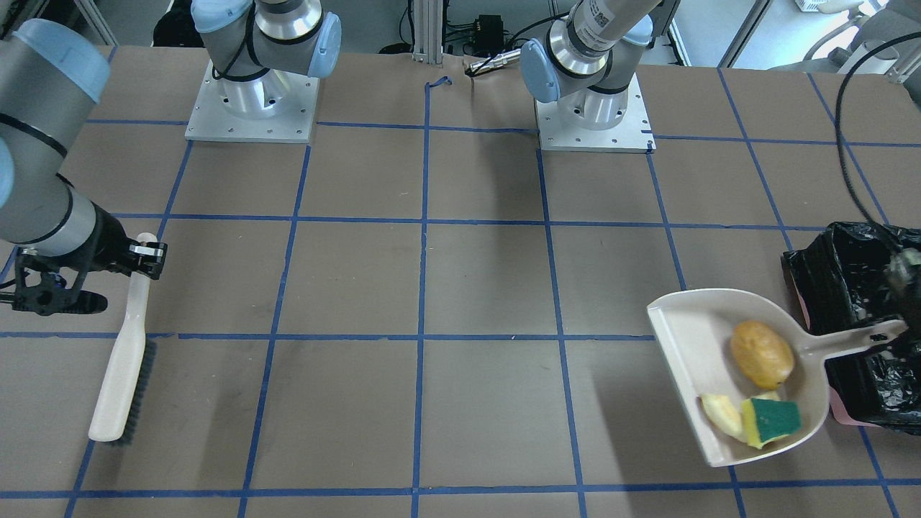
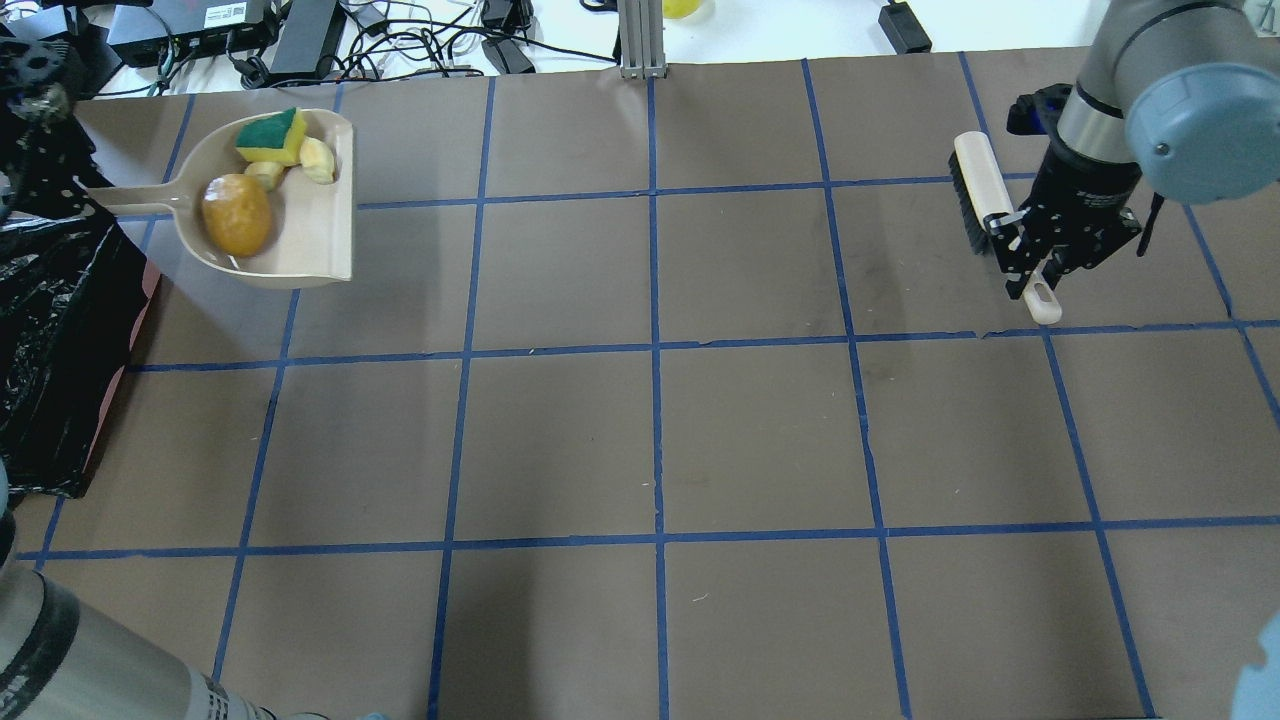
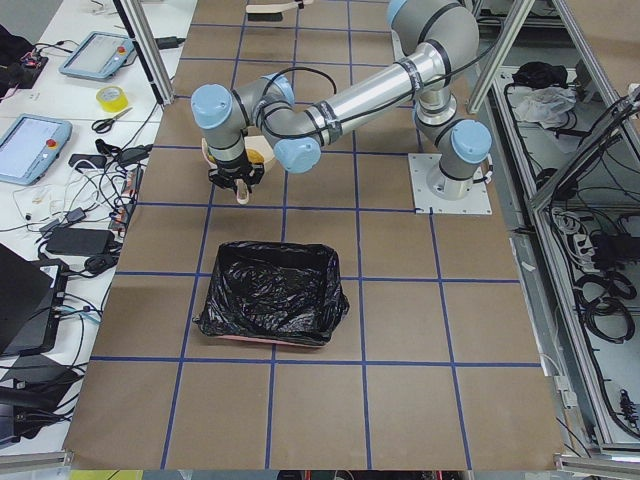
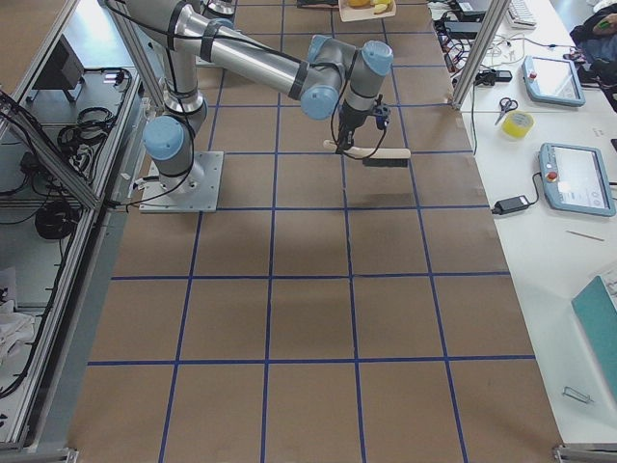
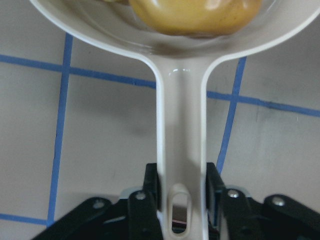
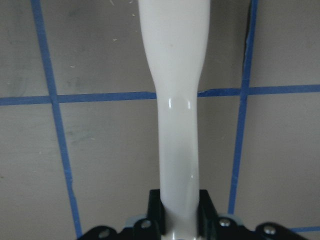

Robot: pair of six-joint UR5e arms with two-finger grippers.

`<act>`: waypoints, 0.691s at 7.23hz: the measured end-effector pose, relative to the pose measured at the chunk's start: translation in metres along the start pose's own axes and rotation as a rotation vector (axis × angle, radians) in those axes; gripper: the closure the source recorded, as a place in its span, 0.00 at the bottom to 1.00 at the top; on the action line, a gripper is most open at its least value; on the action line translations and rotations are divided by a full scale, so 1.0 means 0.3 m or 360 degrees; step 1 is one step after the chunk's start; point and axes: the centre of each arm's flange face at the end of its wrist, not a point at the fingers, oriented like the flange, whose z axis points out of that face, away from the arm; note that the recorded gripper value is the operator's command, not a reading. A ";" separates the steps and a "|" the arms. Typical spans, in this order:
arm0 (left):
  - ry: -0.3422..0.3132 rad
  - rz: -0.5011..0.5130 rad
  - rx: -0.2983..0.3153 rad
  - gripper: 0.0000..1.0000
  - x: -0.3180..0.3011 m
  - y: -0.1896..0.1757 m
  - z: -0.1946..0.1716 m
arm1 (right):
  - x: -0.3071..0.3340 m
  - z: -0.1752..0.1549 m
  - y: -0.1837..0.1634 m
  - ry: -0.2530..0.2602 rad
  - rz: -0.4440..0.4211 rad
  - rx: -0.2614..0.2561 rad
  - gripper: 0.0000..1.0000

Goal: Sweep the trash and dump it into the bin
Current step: 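Tip the dustpan over the black bin with the left gripper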

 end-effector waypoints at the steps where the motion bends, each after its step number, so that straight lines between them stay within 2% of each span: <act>1: -0.0007 0.0012 0.0001 0.98 0.021 0.148 -0.067 | 0.080 0.041 0.007 -0.0011 -0.0026 0.0022 1.00; 2: -0.0010 -0.0003 0.0003 0.99 0.062 0.303 -0.108 | 0.120 0.081 0.013 -0.0007 -0.0049 0.0054 1.00; 5: -0.0008 -0.0015 -0.0006 1.00 0.204 0.754 -0.106 | 0.150 0.137 -0.012 0.0012 -0.0057 0.0122 1.00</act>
